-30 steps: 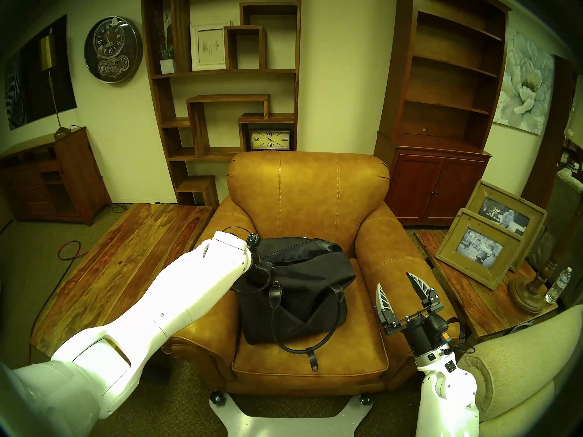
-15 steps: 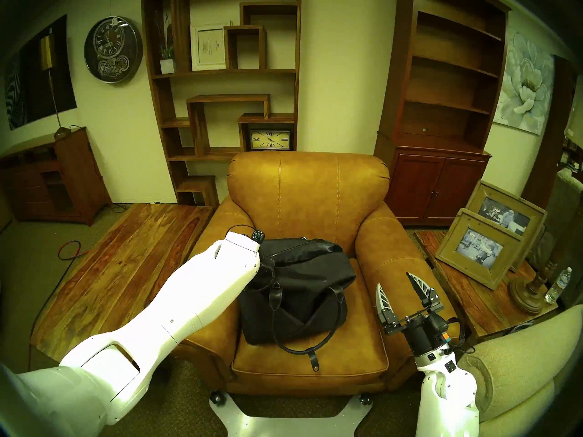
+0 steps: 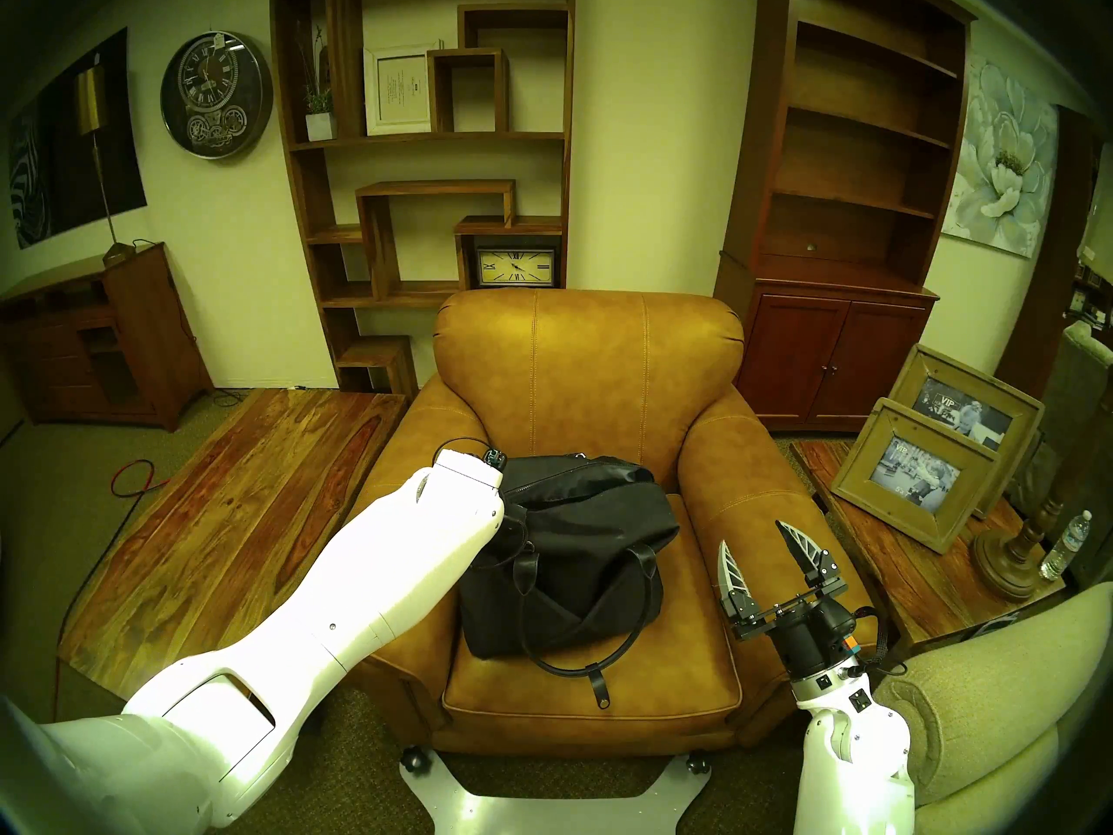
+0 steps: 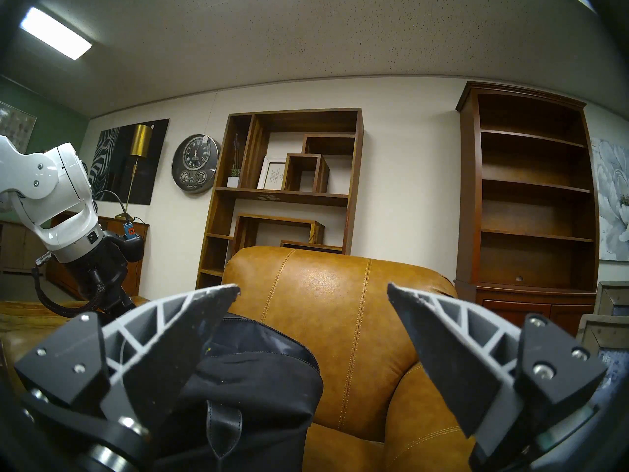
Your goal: Open a bag with a zipper
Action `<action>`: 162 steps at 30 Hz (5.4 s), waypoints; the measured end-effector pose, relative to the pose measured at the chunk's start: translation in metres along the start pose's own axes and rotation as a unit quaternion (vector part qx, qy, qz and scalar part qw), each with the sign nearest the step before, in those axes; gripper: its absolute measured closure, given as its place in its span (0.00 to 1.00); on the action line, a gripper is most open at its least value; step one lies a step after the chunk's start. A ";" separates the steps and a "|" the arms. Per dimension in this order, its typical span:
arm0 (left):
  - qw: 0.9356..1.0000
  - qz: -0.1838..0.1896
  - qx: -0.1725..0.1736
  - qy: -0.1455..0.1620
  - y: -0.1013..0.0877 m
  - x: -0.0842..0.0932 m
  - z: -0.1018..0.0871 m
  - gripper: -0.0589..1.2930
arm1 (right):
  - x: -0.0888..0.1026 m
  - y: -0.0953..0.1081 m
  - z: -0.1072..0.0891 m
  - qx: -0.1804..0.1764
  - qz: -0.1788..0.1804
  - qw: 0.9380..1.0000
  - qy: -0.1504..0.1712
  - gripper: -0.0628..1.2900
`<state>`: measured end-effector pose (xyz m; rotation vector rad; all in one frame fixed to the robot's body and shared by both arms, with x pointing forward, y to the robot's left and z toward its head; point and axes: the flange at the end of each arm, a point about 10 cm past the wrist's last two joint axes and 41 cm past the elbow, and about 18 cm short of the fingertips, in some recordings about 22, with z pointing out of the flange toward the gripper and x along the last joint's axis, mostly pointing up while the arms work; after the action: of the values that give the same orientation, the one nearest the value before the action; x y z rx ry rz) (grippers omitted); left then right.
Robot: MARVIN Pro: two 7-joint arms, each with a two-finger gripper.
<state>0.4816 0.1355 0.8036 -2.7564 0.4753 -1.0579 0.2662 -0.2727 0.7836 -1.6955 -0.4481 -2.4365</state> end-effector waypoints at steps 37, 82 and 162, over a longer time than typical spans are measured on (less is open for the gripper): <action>0.997 -0.001 0.081 -0.014 0.013 0.007 0.026 0.08 | 0.000 0.000 0.000 0.000 0.000 1.000 0.000 0.05; 0.992 -0.097 -0.078 0.000 -0.058 -0.011 -0.004 0.92 | 0.000 0.000 0.000 0.000 0.000 1.000 0.000 0.05; 0.997 -0.043 -0.065 0.004 -0.070 -0.035 -0.008 0.73 | 0.000 0.000 0.000 0.000 0.000 1.000 0.000 0.05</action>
<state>0.4680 0.2127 0.8051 -2.9119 0.4445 -1.0939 0.2662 -0.2727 0.7837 -1.6952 -0.4485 -2.4366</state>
